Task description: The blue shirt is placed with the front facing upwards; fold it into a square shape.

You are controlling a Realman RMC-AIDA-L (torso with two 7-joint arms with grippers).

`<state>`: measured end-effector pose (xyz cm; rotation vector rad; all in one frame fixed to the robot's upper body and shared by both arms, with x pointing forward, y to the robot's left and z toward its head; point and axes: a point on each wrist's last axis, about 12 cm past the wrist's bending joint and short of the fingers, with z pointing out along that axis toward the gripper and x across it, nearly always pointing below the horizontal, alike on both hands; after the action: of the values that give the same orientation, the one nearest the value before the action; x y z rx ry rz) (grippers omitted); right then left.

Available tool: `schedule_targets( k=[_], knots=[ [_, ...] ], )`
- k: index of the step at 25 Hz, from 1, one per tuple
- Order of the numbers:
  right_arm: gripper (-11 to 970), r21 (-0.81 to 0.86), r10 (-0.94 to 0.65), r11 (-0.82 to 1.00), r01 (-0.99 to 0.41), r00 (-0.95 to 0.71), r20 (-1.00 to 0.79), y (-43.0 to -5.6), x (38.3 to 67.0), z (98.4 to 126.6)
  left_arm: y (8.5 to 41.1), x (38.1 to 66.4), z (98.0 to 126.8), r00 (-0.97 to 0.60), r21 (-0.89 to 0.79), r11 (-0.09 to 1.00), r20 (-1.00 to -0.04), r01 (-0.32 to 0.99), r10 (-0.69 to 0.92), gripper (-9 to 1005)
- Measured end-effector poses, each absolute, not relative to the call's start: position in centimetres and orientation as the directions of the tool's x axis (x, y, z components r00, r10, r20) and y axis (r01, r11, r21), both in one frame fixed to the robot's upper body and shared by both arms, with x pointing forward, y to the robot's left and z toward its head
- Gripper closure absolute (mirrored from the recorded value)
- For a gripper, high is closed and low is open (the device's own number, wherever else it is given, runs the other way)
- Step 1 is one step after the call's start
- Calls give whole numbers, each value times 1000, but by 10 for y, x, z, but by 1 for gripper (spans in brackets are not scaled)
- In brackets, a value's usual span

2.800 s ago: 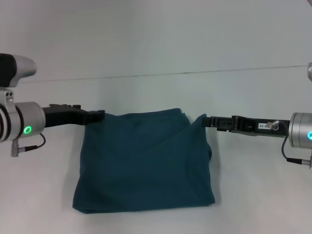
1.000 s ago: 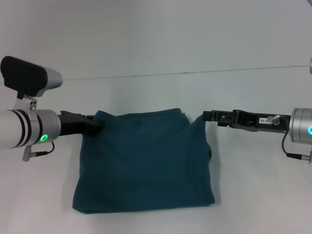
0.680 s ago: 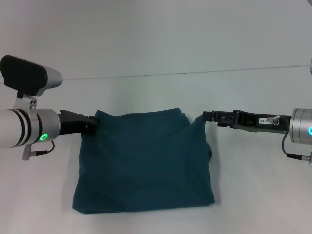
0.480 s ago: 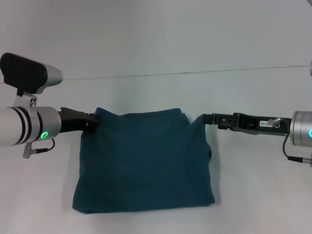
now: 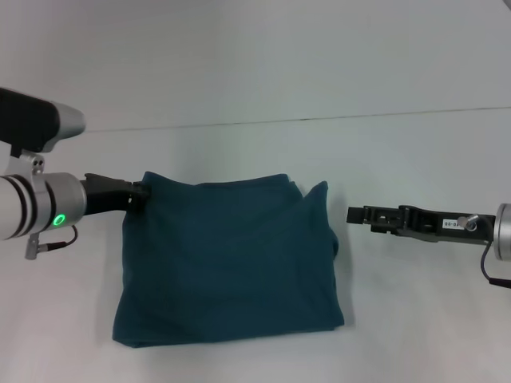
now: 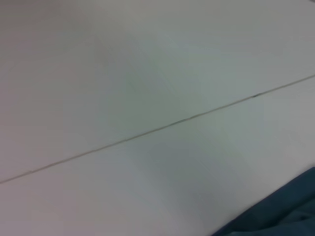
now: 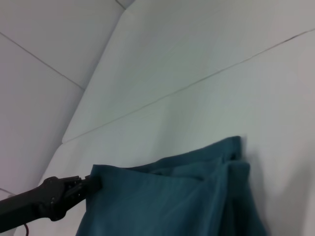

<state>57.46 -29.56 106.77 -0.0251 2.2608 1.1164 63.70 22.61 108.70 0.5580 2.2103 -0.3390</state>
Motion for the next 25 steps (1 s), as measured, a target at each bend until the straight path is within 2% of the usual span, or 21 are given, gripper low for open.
schedule_targets(
  k=[25],
  knots=[
    [123,716,213,633,-295,-822,-528,-287,573,1066,235,632,1087,-583,-70,881,-774,467,248,965]
  ],
)
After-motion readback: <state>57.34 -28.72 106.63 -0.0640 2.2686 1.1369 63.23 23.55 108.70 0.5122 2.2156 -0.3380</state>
